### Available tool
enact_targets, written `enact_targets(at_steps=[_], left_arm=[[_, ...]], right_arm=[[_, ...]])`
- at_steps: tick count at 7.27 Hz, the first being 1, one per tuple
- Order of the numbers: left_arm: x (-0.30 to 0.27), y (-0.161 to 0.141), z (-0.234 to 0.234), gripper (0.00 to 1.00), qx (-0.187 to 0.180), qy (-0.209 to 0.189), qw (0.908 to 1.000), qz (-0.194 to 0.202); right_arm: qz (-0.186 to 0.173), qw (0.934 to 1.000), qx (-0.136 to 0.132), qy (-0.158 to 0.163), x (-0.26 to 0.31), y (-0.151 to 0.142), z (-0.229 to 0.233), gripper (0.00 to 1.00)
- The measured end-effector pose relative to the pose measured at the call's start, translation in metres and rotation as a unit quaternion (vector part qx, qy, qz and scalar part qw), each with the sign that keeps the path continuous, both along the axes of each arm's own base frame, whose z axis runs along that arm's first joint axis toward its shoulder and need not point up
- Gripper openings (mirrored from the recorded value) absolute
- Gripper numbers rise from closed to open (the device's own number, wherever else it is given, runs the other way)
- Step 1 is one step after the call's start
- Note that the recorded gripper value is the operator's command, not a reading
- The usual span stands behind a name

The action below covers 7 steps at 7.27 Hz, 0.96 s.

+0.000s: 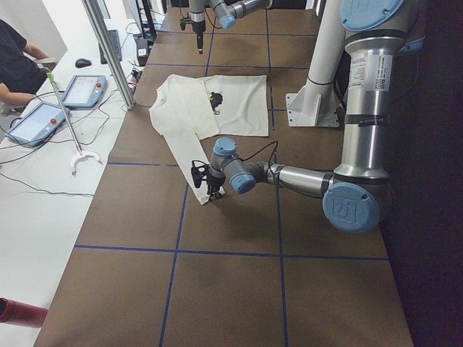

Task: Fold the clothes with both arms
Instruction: 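Grasp the other sleeve cuff with the left gripper, then fold the held sleeve across the shirt front with the left gripper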

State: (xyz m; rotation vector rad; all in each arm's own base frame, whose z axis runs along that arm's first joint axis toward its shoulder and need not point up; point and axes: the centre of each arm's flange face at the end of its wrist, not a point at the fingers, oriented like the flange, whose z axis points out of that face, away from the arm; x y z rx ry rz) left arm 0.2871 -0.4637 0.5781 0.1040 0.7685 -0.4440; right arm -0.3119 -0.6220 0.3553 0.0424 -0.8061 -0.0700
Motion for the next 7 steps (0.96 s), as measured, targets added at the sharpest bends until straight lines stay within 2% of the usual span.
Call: enact_targets(at_steps=[3, 5, 7], left_arm=[[0.002, 0.002, -0.018, 0.0, 0.008, 0.011, 0.9999, 0.002], [0.011, -0.008, -0.068, 0.0, 0.015, 0.014, 0.9998, 0.006], [0.038, -0.044, -0.146, 0.0, 0.019, 0.01, 0.9998, 0.006]], right_arm=[[0.0, 1.0, -0.001, 0.001, 0.0, 0.001, 0.002, 1.0], [-0.001, 1.0, -0.006, 0.002, 0.006, 0.006, 0.014, 1.0], [0.004, 0.9998, -0.018, 0.006, 0.028, 0.025, 0.042, 1.0]])
